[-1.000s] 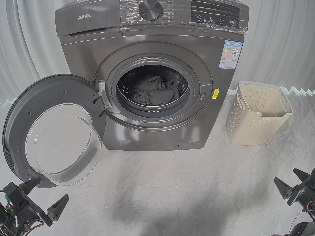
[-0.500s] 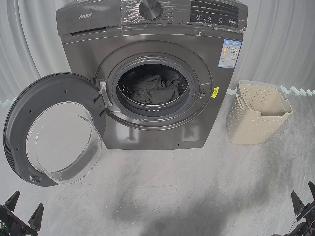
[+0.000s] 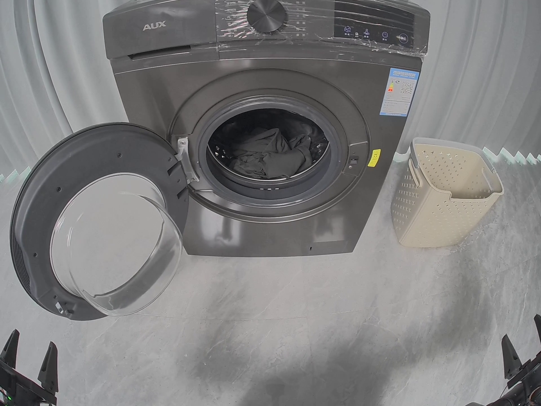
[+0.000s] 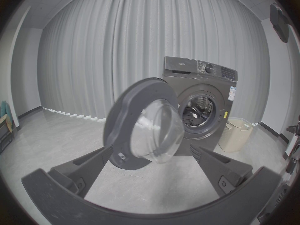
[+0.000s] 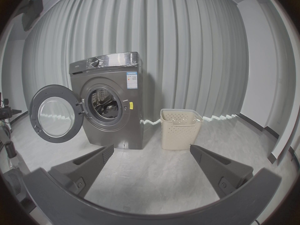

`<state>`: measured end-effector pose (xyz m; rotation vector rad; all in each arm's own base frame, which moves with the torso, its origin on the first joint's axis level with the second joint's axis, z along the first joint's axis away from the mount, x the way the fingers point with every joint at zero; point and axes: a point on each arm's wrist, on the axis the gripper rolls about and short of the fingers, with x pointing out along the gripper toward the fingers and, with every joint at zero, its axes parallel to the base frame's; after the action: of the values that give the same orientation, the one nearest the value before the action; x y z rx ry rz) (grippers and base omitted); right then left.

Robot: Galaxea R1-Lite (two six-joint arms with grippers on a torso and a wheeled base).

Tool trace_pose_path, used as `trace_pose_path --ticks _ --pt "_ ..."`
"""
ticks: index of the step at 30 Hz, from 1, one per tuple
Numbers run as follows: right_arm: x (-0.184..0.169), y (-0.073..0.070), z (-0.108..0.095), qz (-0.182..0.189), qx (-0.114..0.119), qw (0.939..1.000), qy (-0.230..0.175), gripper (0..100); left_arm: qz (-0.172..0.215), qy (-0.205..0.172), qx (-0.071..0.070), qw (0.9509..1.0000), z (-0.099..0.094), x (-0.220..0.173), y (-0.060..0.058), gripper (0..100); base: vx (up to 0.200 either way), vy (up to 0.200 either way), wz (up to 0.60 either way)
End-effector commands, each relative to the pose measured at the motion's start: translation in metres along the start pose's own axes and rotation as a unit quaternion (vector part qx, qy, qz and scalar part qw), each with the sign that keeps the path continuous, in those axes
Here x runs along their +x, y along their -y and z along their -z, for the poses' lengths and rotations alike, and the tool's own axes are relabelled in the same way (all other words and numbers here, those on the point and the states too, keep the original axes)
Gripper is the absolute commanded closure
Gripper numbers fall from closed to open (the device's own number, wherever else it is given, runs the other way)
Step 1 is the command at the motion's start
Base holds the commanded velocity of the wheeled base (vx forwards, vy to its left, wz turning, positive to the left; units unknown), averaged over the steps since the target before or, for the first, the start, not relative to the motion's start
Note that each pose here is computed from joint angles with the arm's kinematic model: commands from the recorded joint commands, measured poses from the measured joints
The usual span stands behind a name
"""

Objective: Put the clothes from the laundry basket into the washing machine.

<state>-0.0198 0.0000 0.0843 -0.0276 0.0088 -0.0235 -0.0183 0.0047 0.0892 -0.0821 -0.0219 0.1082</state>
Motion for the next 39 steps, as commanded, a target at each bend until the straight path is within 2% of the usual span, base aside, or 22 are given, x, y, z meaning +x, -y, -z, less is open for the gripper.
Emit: trace_pose_path --ticks 1,3,4,7,9,12,13,14,15,16,24,39 --pt "-0.0038 0.0009 0.0025 0.014 -0.011 0.9997 0.017 0 -0.020 0.024 -0.005 0.9995 0.0065 -0.0047 0.0003 0 0.000 0.200 0.00" --pt "-0.0044 0.0017 0.0024 0.031 -0.011 0.9993 0.018 0 -0.017 0.025 -0.007 0.9995 0.0067 -0.0050 0.0003 0 0.000 0.200 0.00" --pt "-0.0045 0.0028 0.0028 0.059 -0.007 0.9981 0.014 0 -0.012 0.024 -0.009 0.9996 0.0067 -0.0049 0.0005 0 0.000 0.200 0.00" --pt "-0.0046 0.0037 0.0029 0.078 0.012 0.9968 0.014 0 -0.008 0.026 -0.015 0.9995 0.0066 -0.0051 0.0007 0 0.000 0.200 0.00" --pt "-0.0045 0.0034 0.0034 0.070 0.012 0.9973 0.014 0 0.000 0.025 -0.024 0.9994 0.0067 -0.0051 0.0011 0 0.000 0.200 0.00" --pt "-0.0043 0.0027 0.0035 0.052 0.015 0.9984 0.015 0 0.017 0.024 -0.029 0.9991 0.0066 -0.0051 0.0018 0 0.000 0.000 0.00" --pt "-0.0035 0.0010 0.0055 0.017 0.027 0.9994 0.013 0 0.021 0.024 -0.028 0.9991 0.0066 -0.0051 0.0020 0 -0.200 0.000 0.00" --pt "-0.0033 0.0008 0.0061 0.013 0.028 0.9995 0.012 0 0.021 0.024 -0.028 0.9991 0.0066 -0.0051 0.0020 0 -0.200 0.000 0.00" --pt "-0.0028 -0.0006 0.0087 -0.018 0.023 0.9996 0.004 0 0.022 0.024 -0.028 0.9991 0.0066 -0.0052 0.0020 0 -0.200 0.000 0.00" --pt "-0.0029 -0.0011 0.0087 -0.030 0.016 0.9994 0.005 0 0.022 0.023 -0.029 0.9991 0.0066 -0.0051 0.0020 0 -0.200 0.000 0.00" --pt "-0.0028 -0.0008 0.0088 -0.020 0.015 0.9997 0.004 0 0.017 0.025 -0.031 0.9991 0.0064 -0.0051 0.0019 0 -0.200 0.000 0.00" --pt "-0.0028 -0.0006 0.0087 -0.017 0.015 0.9997 0.004 0 0.017 0.026 -0.038 0.9988 0.0063 -0.0052 0.0018 0 0.000 0.000 0.12"
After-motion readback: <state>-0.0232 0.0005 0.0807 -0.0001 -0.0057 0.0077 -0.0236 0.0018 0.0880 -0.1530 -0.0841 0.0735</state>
